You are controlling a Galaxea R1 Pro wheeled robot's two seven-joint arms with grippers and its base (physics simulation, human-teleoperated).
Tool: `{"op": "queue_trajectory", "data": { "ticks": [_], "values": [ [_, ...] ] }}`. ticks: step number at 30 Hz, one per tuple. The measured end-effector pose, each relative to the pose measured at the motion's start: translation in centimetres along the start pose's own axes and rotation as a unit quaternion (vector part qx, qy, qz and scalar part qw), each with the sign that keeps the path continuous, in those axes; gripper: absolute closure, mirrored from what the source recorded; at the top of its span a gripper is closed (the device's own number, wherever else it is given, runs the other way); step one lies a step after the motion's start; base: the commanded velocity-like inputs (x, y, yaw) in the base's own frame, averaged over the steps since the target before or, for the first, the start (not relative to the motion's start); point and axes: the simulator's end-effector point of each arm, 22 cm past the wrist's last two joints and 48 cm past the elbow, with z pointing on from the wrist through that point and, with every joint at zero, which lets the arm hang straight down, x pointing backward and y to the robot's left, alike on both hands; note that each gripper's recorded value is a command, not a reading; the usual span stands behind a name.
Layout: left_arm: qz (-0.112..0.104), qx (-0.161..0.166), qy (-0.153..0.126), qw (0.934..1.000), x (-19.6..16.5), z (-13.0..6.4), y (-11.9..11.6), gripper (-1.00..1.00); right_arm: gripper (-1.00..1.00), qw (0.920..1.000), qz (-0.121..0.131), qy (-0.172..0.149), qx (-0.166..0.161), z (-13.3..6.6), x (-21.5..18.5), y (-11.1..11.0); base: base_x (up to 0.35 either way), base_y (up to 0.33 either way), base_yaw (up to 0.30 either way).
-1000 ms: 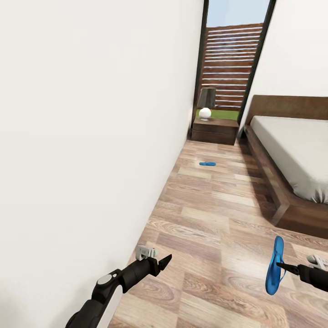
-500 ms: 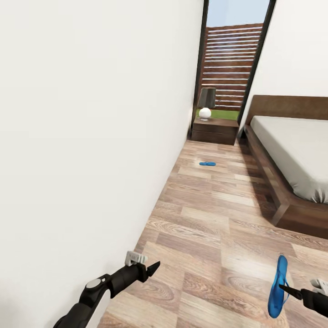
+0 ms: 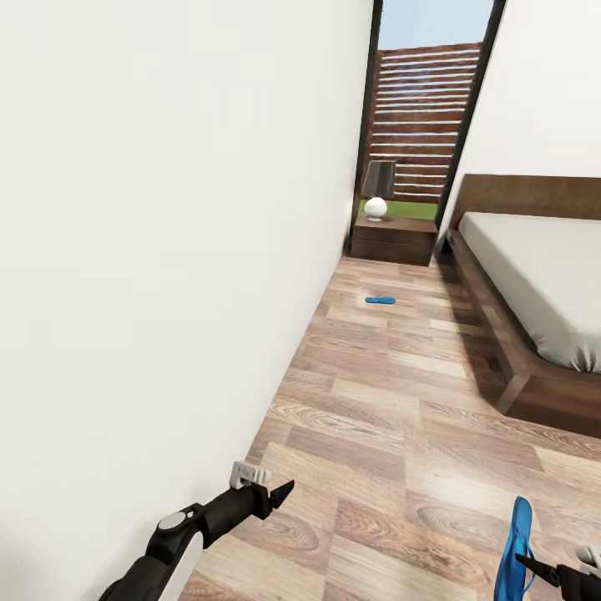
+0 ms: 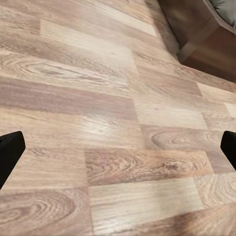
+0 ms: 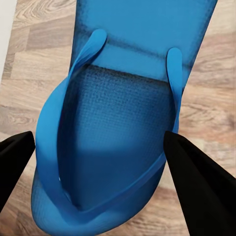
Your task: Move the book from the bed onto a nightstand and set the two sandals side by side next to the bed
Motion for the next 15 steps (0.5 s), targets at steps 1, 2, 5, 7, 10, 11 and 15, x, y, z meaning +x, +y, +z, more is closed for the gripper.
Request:
{"op": "queue_trajectory", "data": {
  "ticks": [1,2,5,7,10,11,15],
  "values": [
    [0.000,0.000,0.000,1.0000,0.0,0.0,0.0,-1.00,1.00,1.0000,0.000,0.000,0.000,0.0,0.0,0.0,0.000,0.000,0.000],
    [-0.001,0.001,0.001,1.0000,0.1,0.0,-0.1,-1.00,1.00,1.0000,0.000,0.000,-0.001,0.0,0.1,0.0,0.000,0.000,0.000],
    [-0.001,0.002,0.000,1.0000,0.1,0.0,-0.2,-1.00,1.00,1.0000,0.001,0.001,-0.001,-0.1,0.2,0.0,0.000,0.000,-0.064],
    [-0.002,0.004,0.000,1.0000,0.1,0.1,-0.4,-1.00,1.00,1.0000,0.001,0.000,0.000,-0.1,0.2,-0.1,0.000,0.000,-0.225],
    [-0.004,0.007,-0.001,1.0000,0.1,0.3,-0.8,-1.00,1.00,1.0000,0.001,0.001,0.001,-0.1,0.3,-0.1,0.000,0.000,-0.264],
    [-0.005,0.007,0.000,1.0000,0.2,0.4,-0.9,-1.00,1.00,1.0000,0.001,0.001,0.001,-0.1,0.3,-0.1,0.000,0.000,-0.277],
    [-0.012,0.013,-0.002,0.9998,0.3,0.8,-1.8,-1.00,1.00,1.0000,0.001,0.002,0.001,-0.1,0.4,-0.1,0.000,0.000,-0.280]
  ]
}}
